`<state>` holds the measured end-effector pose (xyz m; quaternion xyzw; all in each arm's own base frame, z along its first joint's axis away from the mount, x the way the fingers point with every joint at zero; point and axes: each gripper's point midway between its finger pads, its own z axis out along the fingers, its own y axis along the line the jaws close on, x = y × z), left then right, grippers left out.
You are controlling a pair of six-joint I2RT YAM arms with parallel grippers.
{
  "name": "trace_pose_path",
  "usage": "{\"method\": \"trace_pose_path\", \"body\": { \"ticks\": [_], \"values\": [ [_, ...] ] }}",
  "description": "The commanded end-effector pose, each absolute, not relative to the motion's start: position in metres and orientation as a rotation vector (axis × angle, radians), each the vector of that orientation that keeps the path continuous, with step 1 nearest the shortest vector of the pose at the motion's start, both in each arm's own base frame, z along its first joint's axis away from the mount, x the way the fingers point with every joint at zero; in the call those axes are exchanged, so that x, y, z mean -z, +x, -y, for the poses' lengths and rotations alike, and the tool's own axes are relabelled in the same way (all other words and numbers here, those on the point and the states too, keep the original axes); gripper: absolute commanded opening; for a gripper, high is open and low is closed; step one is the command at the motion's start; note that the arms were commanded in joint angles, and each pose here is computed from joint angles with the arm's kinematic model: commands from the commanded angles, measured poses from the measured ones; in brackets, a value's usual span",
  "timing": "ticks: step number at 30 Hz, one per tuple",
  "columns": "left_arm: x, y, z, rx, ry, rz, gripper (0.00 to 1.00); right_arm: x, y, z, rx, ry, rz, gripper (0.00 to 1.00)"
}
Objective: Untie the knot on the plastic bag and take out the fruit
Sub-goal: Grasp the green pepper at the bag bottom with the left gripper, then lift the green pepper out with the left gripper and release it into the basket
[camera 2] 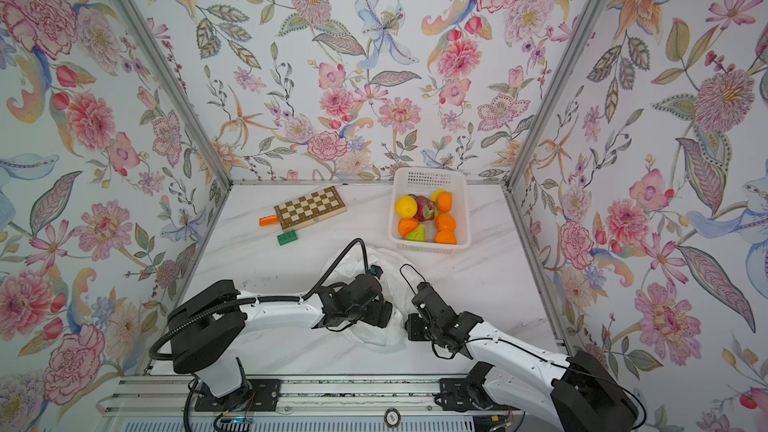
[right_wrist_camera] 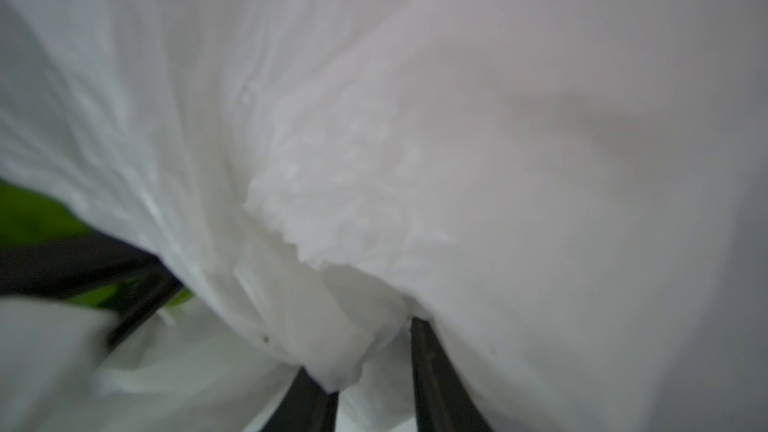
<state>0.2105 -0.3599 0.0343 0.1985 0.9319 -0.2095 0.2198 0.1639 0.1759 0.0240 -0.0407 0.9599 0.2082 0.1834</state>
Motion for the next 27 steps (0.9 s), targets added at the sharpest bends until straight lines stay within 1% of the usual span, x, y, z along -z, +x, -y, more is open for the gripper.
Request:
{"method": "trace_pose_path", "body": {
  "ticks": [1, 5, 7, 11, 17, 18, 22, 24, 26, 27],
  "values": [
    [-0.024, 0.212, 0.352, 0.525, 0.546, -2.624, 0.78, -0.018, 0.158, -0.165, -0.516, -0.127, -2.735, 0.32],
    [-0.04, 0.214, 0.356, 0.581, 0.545, -2.581, 0.65, -0.019, 0.159, -0.165, -0.516, -0.121, -2.731, 0.36],
    [-0.051, 0.215, 0.359, 0.614, 0.549, -2.552, 0.61, -0.02, 0.16, -0.165, -0.518, -0.119, -2.726, 0.37],
    [-0.07, 0.216, 0.361, 0.649, 0.562, -2.506, 0.59, -0.021, 0.16, -0.166, -0.517, -0.12, -2.725, 0.37],
    [-0.091, 0.217, 0.353, 0.647, 0.566, -2.458, 0.6, -0.016, 0.162, -0.163, -0.484, -0.078, -2.748, 0.35],
    [-0.103, 0.216, 0.353, 0.666, 0.568, -2.434, 0.59, -0.015, 0.161, -0.163, -0.482, -0.078, -2.753, 0.35],
    [-0.122, 0.21, 0.357, 0.739, 0.633, -2.369, 0.59, -0.016, 0.163, -0.167, -0.486, -0.084, -2.769, 0.35],
    [-0.135, 0.204, 0.36, 0.811, 0.671, -2.307, 0.59, -0.023, 0.165, -0.175, -0.533, -0.091, -2.756, 0.39],
    [-0.155, 0.202, 0.362, 0.876, 0.67, -2.228, 0.59, -0.035, 0.168, -0.183, -0.602, -0.085, -2.717, 0.49],
    [-0.163, 0.203, 0.362, 0.893, 0.661, -2.195, 0.58, -0.042, 0.17, -0.185, -0.629, -0.074, -2.692, 0.53]
  ]
}}
